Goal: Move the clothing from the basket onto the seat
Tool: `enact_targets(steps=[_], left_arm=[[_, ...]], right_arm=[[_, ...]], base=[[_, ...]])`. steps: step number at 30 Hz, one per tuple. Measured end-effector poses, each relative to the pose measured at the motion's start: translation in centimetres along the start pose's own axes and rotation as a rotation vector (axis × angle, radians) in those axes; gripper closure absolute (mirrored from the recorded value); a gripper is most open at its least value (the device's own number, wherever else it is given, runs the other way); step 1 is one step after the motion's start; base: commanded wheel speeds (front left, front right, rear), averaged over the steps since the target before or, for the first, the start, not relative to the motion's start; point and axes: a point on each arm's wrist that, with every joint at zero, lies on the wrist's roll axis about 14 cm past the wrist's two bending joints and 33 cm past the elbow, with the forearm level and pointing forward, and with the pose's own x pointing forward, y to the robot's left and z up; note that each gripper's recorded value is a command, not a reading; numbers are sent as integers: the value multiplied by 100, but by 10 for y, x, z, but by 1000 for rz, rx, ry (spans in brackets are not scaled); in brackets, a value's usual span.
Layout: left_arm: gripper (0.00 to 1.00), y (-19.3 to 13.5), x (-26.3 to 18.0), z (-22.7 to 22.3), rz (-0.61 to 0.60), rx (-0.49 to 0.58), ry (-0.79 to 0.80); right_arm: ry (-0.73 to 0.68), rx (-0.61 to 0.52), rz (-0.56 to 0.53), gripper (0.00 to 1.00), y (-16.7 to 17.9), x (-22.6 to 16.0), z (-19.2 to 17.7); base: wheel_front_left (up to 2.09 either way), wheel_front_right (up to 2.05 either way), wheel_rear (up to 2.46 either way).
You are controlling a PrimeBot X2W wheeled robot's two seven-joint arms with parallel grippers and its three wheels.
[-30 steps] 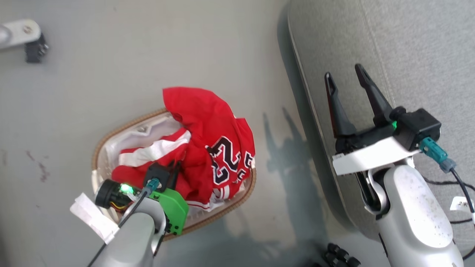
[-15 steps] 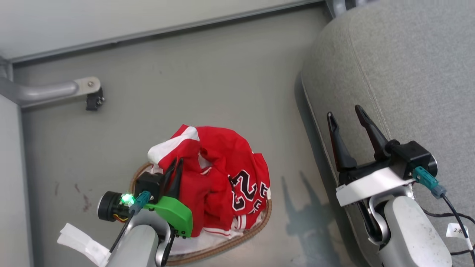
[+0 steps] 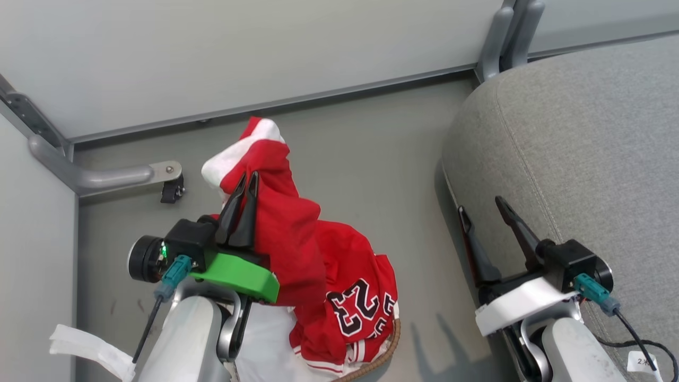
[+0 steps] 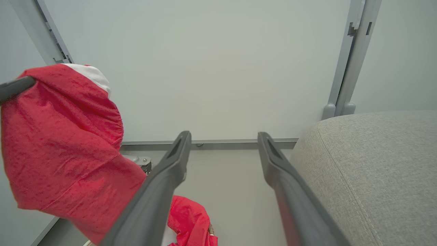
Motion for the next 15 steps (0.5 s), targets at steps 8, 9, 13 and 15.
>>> enact_targets(steps=[8,9,13,15], left_arm=[[100,-20,6,63,-52,-8,-174],[100,-22,6,68,-59,-4,-187],[100,-29,6,85,-81,-7,-229],[100,-31,5,91,-84,-7,-245]], right_arm=[[14,-9,46,0,18,-15,-2],[21,-16,59,0,22,-16,-4],[69,-47,143,0,48,-20,-20],[91,-60,206,0,67,-23,-28]], base=[[0,0,0],[0,0,0],[0,0,0],[0,0,0]])
